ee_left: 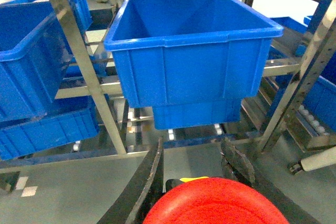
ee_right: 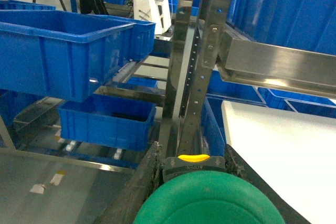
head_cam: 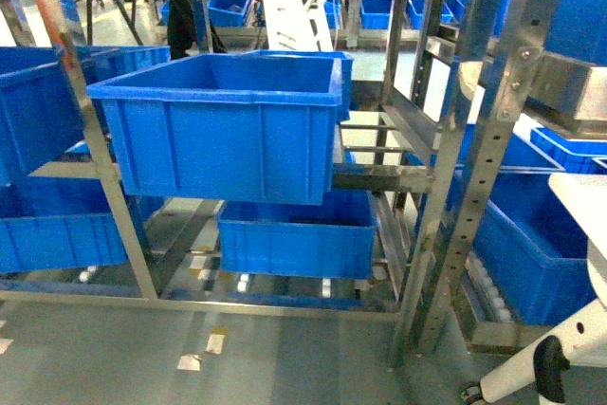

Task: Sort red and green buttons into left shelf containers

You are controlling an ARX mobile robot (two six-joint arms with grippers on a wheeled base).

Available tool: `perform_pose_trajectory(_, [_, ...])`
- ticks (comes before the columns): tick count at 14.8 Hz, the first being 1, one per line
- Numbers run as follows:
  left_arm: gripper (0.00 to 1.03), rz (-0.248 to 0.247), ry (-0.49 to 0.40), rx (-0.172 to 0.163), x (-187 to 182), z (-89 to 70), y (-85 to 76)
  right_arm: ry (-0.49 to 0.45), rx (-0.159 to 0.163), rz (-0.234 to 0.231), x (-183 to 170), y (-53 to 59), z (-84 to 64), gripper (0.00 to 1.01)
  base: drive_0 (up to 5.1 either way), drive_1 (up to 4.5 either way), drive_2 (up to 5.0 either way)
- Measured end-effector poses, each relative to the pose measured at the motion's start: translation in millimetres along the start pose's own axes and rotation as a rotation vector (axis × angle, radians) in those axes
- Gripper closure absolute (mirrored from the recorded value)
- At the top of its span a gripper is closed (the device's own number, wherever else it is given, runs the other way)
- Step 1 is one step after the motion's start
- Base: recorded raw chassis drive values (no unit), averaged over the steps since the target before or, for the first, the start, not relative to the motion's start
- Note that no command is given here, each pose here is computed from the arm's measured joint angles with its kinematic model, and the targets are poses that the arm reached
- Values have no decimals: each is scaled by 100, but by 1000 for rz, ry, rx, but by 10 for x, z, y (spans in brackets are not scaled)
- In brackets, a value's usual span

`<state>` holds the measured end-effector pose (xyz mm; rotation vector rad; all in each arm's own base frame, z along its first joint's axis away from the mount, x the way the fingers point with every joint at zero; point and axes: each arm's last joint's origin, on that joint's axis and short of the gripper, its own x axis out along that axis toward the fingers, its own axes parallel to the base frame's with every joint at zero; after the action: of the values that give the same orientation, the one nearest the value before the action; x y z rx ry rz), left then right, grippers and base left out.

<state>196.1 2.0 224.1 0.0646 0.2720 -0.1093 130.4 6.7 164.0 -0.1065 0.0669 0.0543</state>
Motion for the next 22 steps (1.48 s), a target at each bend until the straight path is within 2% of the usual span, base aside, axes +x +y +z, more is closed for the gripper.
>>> perform_pose_trajectory(20, [74,-5,0,0,1,0,-4,-2,0,0,0,0,1,73,-496,247,247])
perform_pose_trajectory(22, [74,17,5,-3,0,-5,16,3,0,5,3,2,-5,73,-249,122,122])
